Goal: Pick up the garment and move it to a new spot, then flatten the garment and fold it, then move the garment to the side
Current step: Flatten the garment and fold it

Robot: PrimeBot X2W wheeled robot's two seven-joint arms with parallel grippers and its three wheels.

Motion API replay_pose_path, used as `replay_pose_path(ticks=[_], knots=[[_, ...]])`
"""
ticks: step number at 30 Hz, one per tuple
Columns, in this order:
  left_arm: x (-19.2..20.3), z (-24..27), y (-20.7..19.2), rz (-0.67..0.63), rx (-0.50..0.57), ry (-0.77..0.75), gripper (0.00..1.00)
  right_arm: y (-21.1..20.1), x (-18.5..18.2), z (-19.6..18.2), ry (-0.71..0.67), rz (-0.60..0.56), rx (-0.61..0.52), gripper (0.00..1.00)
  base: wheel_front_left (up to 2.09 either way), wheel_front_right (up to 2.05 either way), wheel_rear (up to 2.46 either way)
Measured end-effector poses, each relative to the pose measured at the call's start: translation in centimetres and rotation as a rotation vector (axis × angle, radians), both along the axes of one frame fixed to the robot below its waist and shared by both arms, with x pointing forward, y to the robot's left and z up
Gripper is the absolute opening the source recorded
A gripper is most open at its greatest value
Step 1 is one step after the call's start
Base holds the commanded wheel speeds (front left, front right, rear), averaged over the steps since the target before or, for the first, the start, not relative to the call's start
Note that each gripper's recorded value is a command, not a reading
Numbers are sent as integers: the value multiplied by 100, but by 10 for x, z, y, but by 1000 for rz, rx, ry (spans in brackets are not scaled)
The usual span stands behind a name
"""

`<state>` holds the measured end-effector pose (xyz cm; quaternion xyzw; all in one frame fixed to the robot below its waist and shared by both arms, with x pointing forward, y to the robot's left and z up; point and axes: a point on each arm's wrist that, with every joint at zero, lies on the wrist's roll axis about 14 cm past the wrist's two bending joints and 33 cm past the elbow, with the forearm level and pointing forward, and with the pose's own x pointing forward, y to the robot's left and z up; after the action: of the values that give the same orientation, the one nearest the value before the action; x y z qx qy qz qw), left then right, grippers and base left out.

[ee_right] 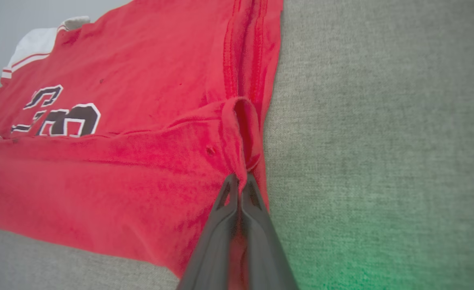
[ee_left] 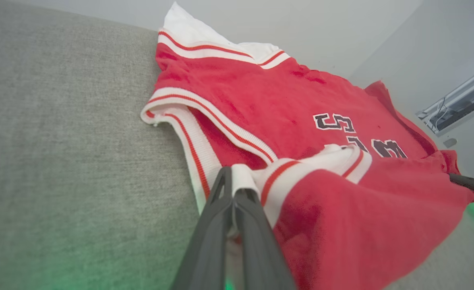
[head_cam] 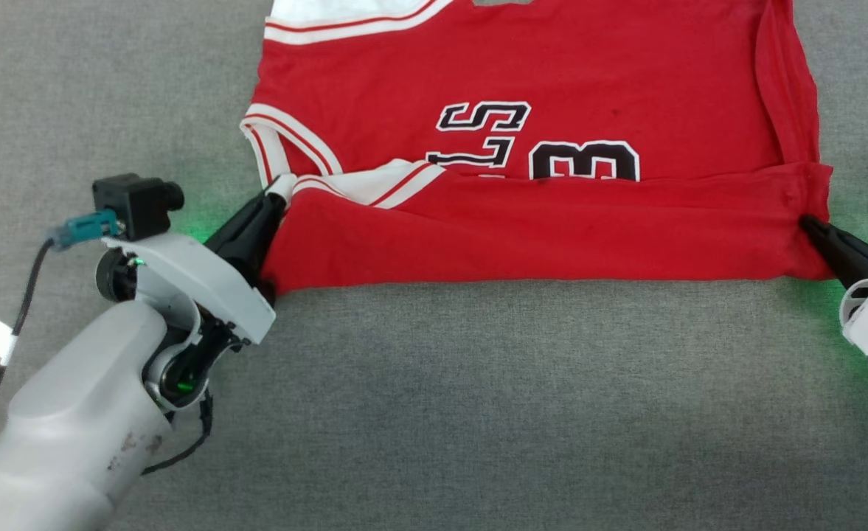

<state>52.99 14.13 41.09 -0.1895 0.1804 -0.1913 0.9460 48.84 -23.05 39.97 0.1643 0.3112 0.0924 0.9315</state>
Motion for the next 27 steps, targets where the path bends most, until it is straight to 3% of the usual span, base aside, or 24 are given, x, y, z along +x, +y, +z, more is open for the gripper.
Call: replay_pose_path(ticks=[2,3,4,5,9,17,27], knots=[[-1,-3,3,-11,46,-2,46,2,0,-1,-4,10,-13,0,0,0,0],[-1,-4,5,-17,72,-7,100,3,0,0,-10,18,-25,17,0,0,0],[-1,-3,7,-19,88,-12,100,3,0,1,-20,26,-43,47,0,0,0],[-1,-1,9,-20,103,-19,100,2,0,3,-35,31,-59,100,0,0,0],[4,19,20,-34,170,-72,100,-4,2,16,-99,33,-111,100,0,0,0],[-2,56,35,-103,350,-25,100,3,-10,44,-183,54,-115,100,0,0,0],[-64,45,18,-268,385,401,100,12,-18,67,-240,90,-132,100,0,0,0]])
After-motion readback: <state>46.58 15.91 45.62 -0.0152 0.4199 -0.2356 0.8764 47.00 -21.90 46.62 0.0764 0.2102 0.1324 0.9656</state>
